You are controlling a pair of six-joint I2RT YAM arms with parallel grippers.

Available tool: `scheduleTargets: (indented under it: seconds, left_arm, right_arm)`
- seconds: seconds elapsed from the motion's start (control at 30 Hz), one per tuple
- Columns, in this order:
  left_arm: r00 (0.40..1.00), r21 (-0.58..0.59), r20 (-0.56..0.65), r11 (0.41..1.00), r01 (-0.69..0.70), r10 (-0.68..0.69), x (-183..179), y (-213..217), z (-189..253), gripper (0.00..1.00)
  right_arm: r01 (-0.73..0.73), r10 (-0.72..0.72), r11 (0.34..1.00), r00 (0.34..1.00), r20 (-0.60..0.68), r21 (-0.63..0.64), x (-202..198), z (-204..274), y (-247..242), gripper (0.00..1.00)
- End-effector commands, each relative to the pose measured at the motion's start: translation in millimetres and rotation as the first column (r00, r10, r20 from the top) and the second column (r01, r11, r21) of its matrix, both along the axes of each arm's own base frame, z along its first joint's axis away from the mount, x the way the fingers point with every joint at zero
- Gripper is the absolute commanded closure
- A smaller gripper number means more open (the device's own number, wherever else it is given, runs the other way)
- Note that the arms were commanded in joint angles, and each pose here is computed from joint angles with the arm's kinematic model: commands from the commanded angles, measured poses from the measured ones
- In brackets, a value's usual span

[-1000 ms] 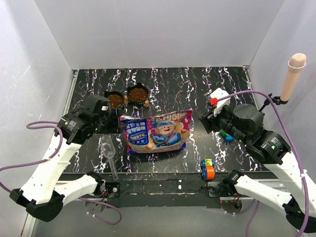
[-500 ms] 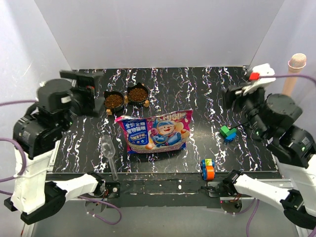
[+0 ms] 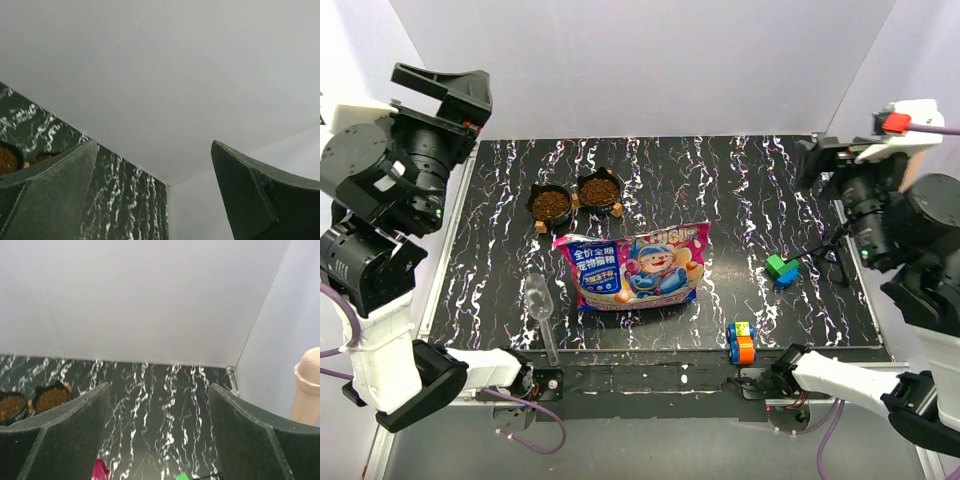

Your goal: Serve the pet food

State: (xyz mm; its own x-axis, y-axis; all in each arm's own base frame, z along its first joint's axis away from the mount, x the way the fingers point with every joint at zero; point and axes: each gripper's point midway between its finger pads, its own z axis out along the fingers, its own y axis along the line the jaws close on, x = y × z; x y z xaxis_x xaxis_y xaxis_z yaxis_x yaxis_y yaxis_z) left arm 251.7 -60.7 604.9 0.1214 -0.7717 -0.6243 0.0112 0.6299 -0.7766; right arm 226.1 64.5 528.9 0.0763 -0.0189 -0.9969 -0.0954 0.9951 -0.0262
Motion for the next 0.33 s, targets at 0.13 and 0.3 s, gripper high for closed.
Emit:
scheduleTargets:
  seconds: [0.13,0.3]
  left_arm:
    - [0.978,0.146,0.157,0.977,-0.157,0.134,-19.7,38.6,46.8,0.02]
    - [0.977,0.149,0.163,0.976,-0.16,0.136,-14.0,35.5,50.3,0.02]
  right_arm:
    - [0.052,-0.068,0.995,0.979,0.192,0.091,-17.1,47.5,-29.4,0.13]
    - [0.063,-0.078,0.994,0.981,0.179,0.09,-16.2,47.1,-30.4,0.12]
